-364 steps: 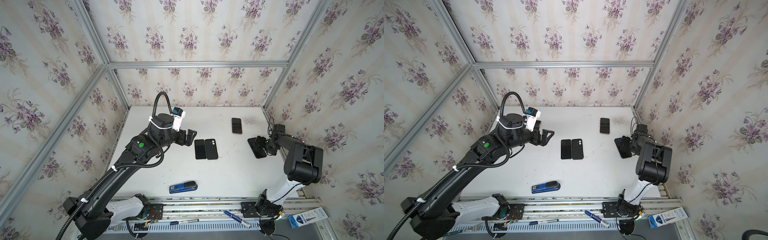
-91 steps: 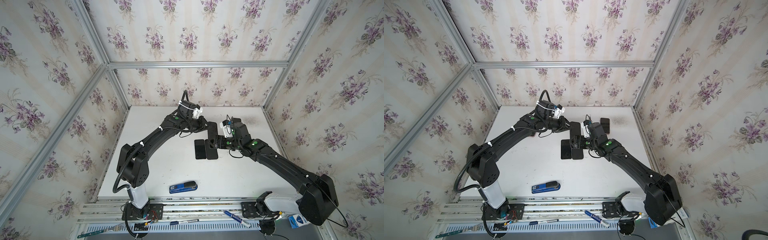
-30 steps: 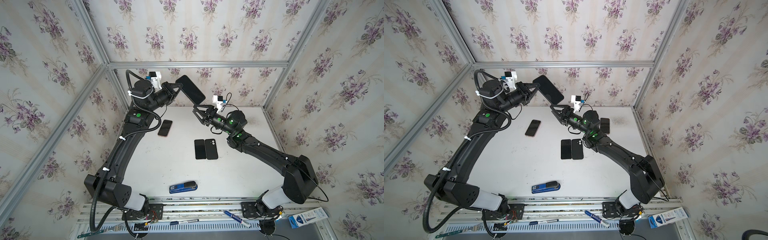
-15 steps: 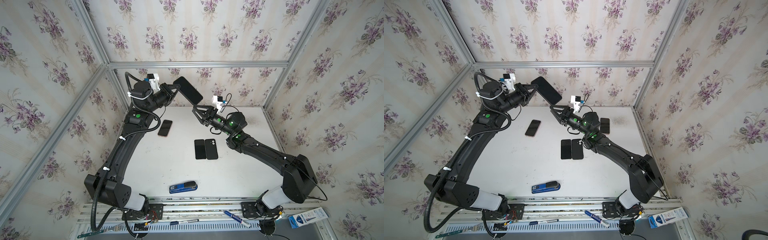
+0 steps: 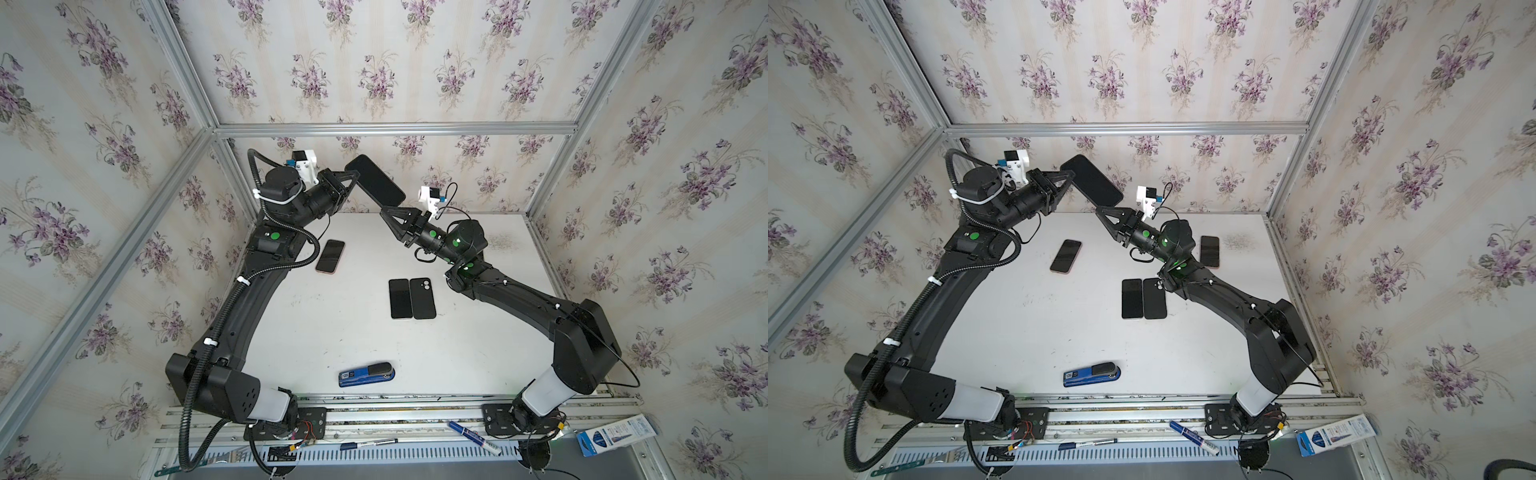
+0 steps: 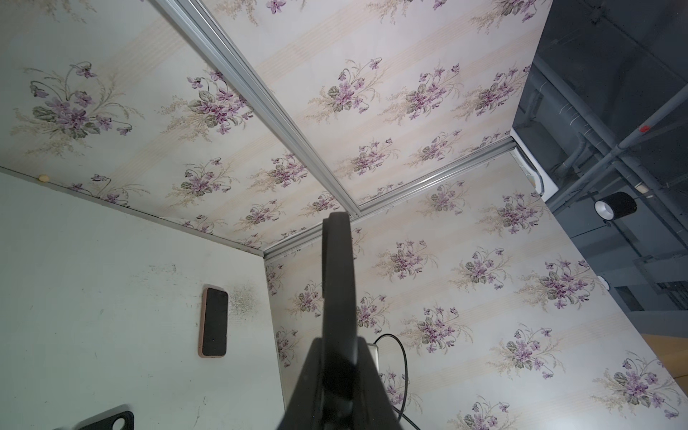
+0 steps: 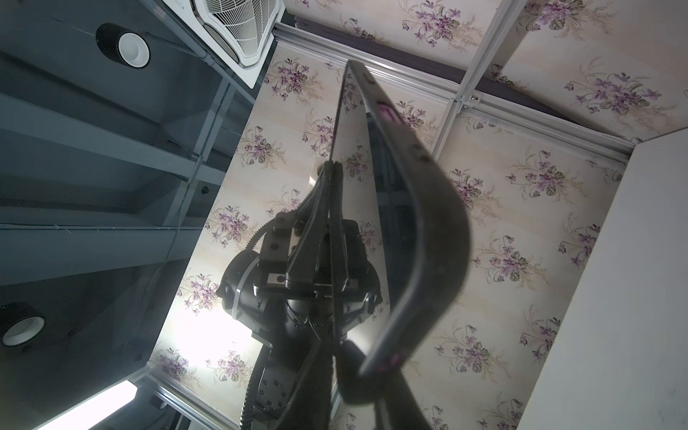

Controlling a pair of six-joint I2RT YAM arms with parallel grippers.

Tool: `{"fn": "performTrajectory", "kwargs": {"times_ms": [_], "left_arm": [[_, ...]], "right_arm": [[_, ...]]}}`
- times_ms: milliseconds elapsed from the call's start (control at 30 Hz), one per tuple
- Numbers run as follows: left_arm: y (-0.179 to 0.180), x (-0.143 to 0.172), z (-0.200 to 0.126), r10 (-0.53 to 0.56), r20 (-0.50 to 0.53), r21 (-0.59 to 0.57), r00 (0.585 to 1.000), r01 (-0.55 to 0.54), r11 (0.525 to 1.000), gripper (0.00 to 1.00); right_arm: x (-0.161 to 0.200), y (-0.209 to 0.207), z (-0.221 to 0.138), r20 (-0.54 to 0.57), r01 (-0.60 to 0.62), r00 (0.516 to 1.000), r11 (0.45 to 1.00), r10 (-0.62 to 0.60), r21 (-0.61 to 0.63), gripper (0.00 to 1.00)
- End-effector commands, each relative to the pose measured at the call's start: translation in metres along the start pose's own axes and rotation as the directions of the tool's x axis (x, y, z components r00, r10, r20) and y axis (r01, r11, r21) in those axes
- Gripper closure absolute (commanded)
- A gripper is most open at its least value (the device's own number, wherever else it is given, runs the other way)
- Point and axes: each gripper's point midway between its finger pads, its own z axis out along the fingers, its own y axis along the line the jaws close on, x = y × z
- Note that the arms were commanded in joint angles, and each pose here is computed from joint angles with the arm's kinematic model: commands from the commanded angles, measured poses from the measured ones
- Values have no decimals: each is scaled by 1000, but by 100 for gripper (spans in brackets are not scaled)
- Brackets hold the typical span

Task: Take the phone out of the phone case
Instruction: Remove the phone case from the phone.

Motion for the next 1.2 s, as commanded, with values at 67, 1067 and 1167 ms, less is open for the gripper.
{"fn": "performTrajectory", "kwargs": {"times_ms": [67, 1067, 1167], "left_arm": [[-18, -5, -2, 27, 20, 70, 999, -28, 997, 100], [-57, -1, -2, -118, -118, 161, 986, 136, 977, 100], [-59, -2, -4, -100, -116, 167, 988, 118, 979, 100]], "right_arm": [[-2, 15, -2, 16, 16, 1000, 998, -15, -62, 82], [22, -94, -56, -340, 687, 726, 633, -598, 357, 100], [13, -90, -64, -297, 669, 743, 639, -600, 380, 80]]}}
